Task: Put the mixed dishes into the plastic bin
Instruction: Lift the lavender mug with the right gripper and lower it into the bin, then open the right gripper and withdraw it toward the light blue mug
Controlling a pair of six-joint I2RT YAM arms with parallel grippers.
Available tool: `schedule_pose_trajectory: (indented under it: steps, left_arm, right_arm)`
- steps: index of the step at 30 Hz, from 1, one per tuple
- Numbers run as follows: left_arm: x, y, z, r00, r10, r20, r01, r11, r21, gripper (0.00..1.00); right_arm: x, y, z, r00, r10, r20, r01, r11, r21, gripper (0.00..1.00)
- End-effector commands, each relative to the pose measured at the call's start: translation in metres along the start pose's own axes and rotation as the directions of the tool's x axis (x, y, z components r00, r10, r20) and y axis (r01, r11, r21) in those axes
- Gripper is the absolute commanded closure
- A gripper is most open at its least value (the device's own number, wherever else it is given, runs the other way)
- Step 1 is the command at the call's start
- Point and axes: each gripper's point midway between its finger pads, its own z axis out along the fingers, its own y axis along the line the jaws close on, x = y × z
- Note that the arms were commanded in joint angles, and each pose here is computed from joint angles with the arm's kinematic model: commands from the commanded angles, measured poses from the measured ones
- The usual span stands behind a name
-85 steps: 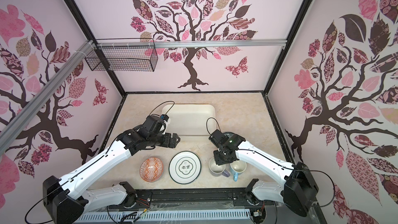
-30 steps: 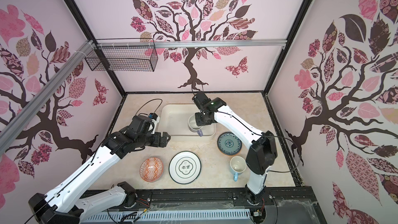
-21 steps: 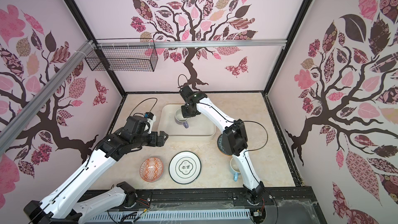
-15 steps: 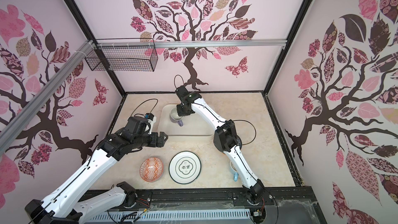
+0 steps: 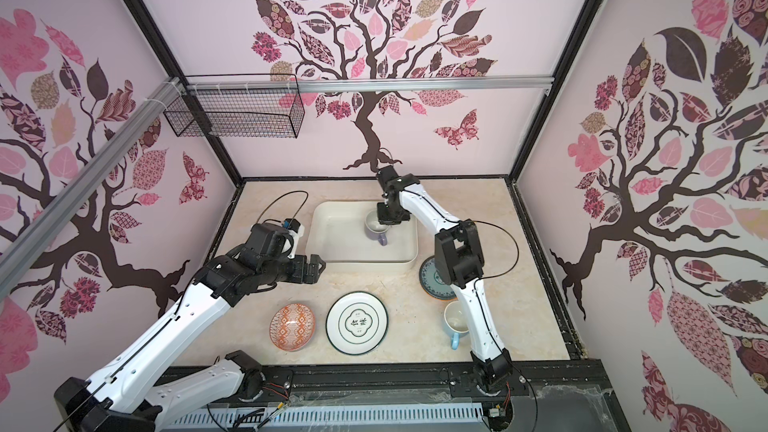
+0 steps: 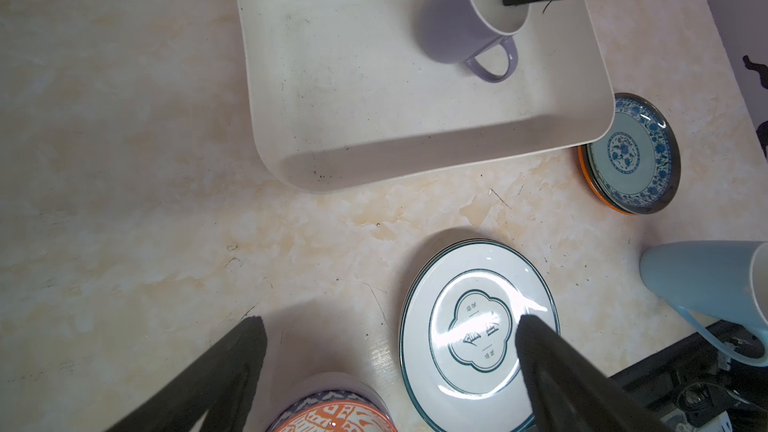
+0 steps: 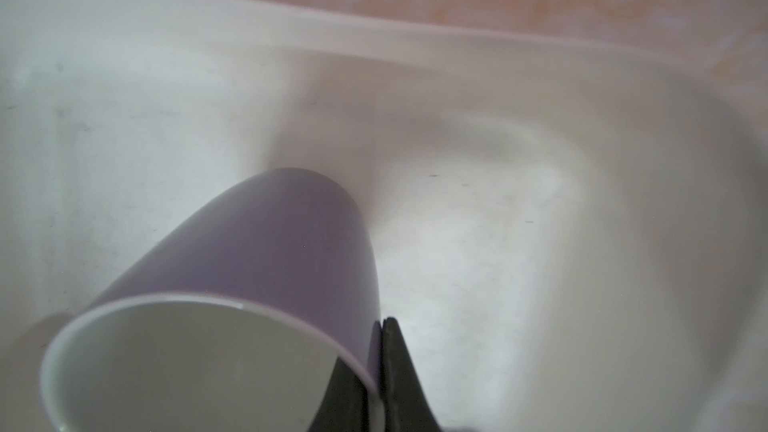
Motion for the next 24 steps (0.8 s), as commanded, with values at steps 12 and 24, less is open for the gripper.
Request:
schedule_pose_trajectory:
  steps: [12,24]
  left_arm:
    - [-0.005,-0.003,0.003,1.000,0.006,0.001,-0.006,1.000,0.012,0.02]
    - [-0.005,-0.003,0.009,1.000,0.005,-0.017,-0.005,1.000,0.007,0.02]
  right_arm:
    - [-0.028,-0.028,-0.041,0.994,-0.006,0.109,-0.001,0.998,0.065,0.91]
    - [-0.041,-0.042,-0.051,0.989,-0.025,0.145,0.004,0.990,0.143,0.84]
